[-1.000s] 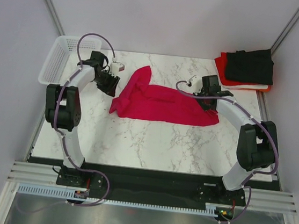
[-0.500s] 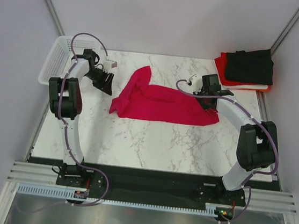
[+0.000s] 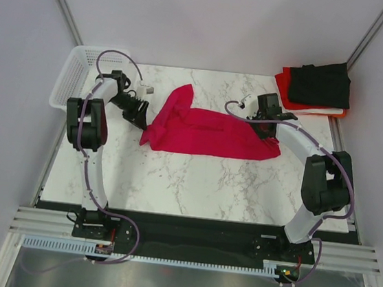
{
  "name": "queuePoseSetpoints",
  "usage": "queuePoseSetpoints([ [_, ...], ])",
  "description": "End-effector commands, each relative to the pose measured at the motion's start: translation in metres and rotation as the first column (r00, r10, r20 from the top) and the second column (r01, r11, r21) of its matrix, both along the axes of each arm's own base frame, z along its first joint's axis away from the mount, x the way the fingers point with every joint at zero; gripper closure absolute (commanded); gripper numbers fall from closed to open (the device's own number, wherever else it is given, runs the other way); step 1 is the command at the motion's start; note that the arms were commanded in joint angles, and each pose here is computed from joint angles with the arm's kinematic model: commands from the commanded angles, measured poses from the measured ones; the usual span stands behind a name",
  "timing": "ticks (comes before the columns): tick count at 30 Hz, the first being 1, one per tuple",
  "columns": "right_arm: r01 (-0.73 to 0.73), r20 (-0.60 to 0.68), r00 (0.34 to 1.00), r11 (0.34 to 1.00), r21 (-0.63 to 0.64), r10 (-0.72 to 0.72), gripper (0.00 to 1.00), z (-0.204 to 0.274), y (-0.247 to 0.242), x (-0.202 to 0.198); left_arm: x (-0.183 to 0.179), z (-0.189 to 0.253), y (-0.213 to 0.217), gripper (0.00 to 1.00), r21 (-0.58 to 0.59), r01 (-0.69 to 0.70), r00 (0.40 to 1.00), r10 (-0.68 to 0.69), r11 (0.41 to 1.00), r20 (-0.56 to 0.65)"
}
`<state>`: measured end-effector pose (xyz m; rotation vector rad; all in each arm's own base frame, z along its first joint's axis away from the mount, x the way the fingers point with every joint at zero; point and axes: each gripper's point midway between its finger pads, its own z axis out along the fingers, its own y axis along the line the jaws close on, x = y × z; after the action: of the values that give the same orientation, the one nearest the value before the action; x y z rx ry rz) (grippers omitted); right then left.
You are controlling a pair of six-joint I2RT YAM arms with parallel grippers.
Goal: Fold and stack the t-shirts
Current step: Flatten the tshirt out
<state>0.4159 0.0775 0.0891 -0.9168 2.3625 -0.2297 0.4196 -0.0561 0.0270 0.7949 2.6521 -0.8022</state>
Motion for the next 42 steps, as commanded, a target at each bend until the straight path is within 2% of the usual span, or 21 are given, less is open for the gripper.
queuePoseSetpoints([
  [1, 0.006, 0.045, 0.999, 1.0, 0.003, -0.007, 1.0, 0.015, 0.001, 0.012, -0.007, -0.007, -0.003, 0.49, -0.031, 0.038, 0.999, -0.038, 0.999, -0.016],
  [6, 0.005, 0.039, 0.999, 1.0, 0.013, -0.006, 1.0, 0.013, 0.002, 0.012, 0.0, -0.013, -0.006, 0.5, -0.044, 0.023, 0.999, -0.024, 0.999, -0.026],
  [10, 0.006, 0.039, 0.999, 1.0, 0.006, -0.007, 1.0, 0.013, 0.001, 0.011, 0.001, -0.013, -0.008, 0.61, -0.053, 0.025, 0.999, -0.026, 0.998, -0.025],
  [13, 0.007, 0.036, 0.999, 1.0, 0.005, -0.007, 1.0, 0.011, 0.001, 0.009, -0.002, -0.014, -0.011, 0.64, -0.071, 0.027, 0.999, -0.029, 0.997, -0.031],
  [18, 0.006, 0.026, 1.0, 1.0, 0.007, -0.006, 1.0, 0.006, 0.001, 0.006, 0.0, -0.01, -0.017, 0.87, -0.096, 0.024, 0.999, -0.027, 0.995, -0.027],
  [19, 0.008, 0.03, 1.0, 1.0, 0.004, -0.008, 1.0, 0.007, 0.0, 0.007, 0.001, -0.004, -0.017, 0.97, -0.096, 0.023, 1.0, -0.024, 0.995, -0.015],
  [22, 0.02, 0.05, 0.999, 1.0, -0.005, -0.02, 1.0, 0.011, -0.004, 0.01, 0.009, 0.012, -0.011, 0.98, -0.074, 0.014, 0.999, -0.01, 0.997, 0.051],
  [26, 0.039, 0.089, 0.995, 0.999, 0.001, -0.039, 1.0, 0.024, -0.008, 0.017, 0.017, 0.064, 0.0, 0.98, -0.03, 0.011, 0.982, -0.005, 0.999, 0.191],
  [29, 0.056, 0.102, 0.993, 0.998, 0.012, -0.057, 1.0, 0.029, -0.013, 0.02, 0.014, 0.121, 0.006, 0.98, 0.021, 0.024, 0.939, -0.03, 0.999, 0.342],
  [33, 0.061, 0.103, 0.993, 0.998, 0.027, -0.063, 1.0, 0.032, -0.018, 0.015, 0.003, 0.159, 0.009, 0.98, 0.051, 0.018, 0.903, -0.038, 0.999, 0.428],
  [37, 0.04, 0.097, 0.994, 0.999, 0.018, -0.042, 1.0, 0.03, -0.02, 0.005, -0.016, 0.181, 0.009, 0.98, 0.063, 0.014, 0.883, -0.042, 0.998, 0.468],
  [41, 0.004, 0.071, 0.997, 1.0, 0.007, -0.004, 1.0, 0.029, -0.022, -0.012, -0.044, 0.182, 0.01, 0.98, 0.1, 0.046, 0.872, -0.089, 0.994, 0.481],
  [42, -0.016, 0.046, 0.999, 1.0, 0.011, 0.015, 1.0, 0.026, -0.021, -0.018, -0.056, 0.171, 0.009, 0.98, 0.103, 0.06, 0.888, -0.101, 0.993, 0.448],
])
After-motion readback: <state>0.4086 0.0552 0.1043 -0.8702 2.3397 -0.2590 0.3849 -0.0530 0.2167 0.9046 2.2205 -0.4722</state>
